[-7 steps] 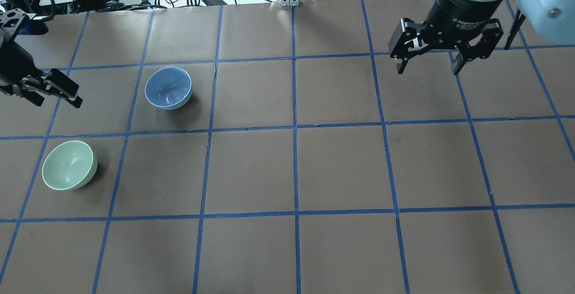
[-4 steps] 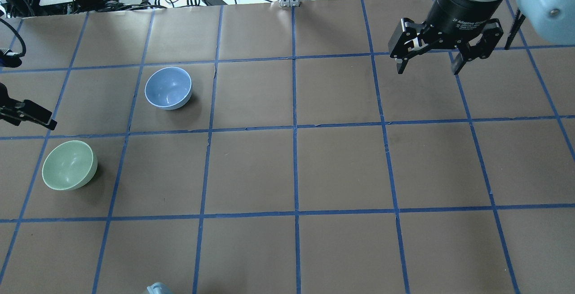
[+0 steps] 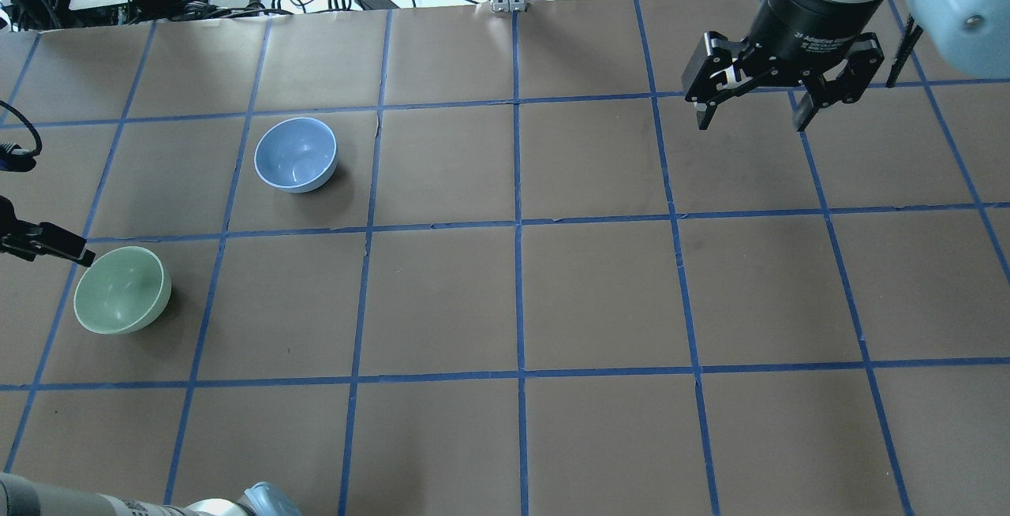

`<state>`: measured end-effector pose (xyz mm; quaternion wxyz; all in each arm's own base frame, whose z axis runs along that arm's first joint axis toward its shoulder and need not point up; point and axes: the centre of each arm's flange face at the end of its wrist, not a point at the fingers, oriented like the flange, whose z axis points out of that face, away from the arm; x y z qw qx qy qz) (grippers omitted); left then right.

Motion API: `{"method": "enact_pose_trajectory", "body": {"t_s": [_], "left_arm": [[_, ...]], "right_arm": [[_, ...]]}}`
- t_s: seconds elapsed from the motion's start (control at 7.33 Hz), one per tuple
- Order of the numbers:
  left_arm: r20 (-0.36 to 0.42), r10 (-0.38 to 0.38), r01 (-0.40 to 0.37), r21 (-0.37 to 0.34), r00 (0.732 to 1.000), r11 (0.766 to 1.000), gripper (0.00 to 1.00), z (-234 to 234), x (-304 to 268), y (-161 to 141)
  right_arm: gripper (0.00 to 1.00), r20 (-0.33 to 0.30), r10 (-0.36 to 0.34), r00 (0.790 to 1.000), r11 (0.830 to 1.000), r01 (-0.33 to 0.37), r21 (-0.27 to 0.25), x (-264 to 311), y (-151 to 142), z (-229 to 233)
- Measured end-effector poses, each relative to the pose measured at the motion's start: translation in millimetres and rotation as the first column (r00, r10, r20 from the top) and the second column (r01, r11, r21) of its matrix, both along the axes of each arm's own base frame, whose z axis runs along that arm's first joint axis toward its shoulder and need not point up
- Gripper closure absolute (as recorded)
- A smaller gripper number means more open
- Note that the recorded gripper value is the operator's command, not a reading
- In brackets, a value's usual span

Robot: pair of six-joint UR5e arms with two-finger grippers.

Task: Stack green bowl on blue bowl
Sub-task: 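Move the left gripper down over the pale green bowl's rim, then close the left gripper on the pale green bowl's rim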

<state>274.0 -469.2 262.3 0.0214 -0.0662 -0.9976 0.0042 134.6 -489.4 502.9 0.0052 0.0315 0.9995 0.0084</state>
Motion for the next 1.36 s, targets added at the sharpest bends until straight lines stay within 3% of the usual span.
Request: {"method": "enact_pose_trajectory", "body": {"t_s": [0.27,0.41,0.55,0.68,0.82,1.23,1.36], "left_arm": [[-0.033,0.012,-0.011,0.037,0.999,0.999,0.0,-26,7,3],[-0.045,0.015,-0.013,0.051,0.999,0.999,0.05,-36,7,4],[-0.046,0.017,-0.015,0.053,0.999,0.998,0.16,-44,9,3],[-0.039,0.019,-0.017,0.049,0.999,0.999,0.42,-50,11,2],[-0.032,0.02,-0.018,0.053,0.999,0.998,0.57,-55,12,2],[-0.023,0.021,-0.02,0.073,1.0,0.997,0.97,-60,12,5],[-0.025,0.023,-0.021,0.077,0.999,0.997,1.0,-61,12,6]], "right_arm": [[0.0,0.0,0.001,1.0,1.0,-0.001,0.0,0,0,0],[0.0,0.0,0.0,1.0,1.0,0.0,0.0,0,0,0],[0.0,0.0,0.0,1.0,1.0,0.0,0.0,0,0,0],[0.0,0.0,0.0,1.0,1.0,0.0,-0.001,0,0,0],[0.0,0.0,0.0,1.0,1.0,0.0,-0.001,0,0,0],[0.0,0.0,0.0,1.0,1.0,0.0,-0.001,0,0,0],[0.0,0.0,0.0,1.0,1.0,0.0,0.0,0,0,0]]}}
